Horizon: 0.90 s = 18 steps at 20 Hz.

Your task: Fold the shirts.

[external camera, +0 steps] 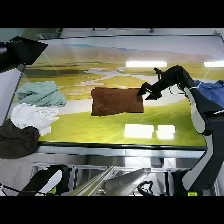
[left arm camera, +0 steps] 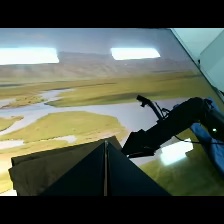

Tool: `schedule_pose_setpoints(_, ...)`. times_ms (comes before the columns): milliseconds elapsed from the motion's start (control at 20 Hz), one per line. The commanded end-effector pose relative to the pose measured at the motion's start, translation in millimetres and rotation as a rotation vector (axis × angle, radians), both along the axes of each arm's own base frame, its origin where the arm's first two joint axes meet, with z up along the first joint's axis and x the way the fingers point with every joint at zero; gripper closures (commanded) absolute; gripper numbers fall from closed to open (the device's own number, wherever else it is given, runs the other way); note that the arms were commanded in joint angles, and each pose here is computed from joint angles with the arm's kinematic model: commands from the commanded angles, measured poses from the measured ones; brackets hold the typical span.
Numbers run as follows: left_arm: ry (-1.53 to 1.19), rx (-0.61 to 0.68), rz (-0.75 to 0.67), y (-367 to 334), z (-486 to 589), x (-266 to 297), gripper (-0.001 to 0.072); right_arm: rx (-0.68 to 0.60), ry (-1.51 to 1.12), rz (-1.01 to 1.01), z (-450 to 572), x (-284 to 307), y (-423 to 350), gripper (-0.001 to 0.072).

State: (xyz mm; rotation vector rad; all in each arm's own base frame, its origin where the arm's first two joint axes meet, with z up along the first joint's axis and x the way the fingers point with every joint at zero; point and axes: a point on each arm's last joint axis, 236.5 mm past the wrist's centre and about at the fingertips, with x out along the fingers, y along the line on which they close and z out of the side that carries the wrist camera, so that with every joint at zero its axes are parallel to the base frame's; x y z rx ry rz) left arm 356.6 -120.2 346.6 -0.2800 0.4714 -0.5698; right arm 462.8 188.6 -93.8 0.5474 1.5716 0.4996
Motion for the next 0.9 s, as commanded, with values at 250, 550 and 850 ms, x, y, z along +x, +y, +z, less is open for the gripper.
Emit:
schedule_pose_setpoints(250,-0.003,-0.015,-0.015,-9,2,-1,0.0695,0.072,0.002,0.084,1,-14,35,0.0689)
schedule_pose_setpoints(550,0.002,-0.021,-0.012,-9,2,-1,0.0694,0.081,-0.232,-0.084,116,45,-50,0.0690)
schedule_pose_setpoints(850,0.009,-0.017,-0.016,-9,0,-2,0.0695,0.014,-0.421,-0.546,222,63,-261,0.0690)
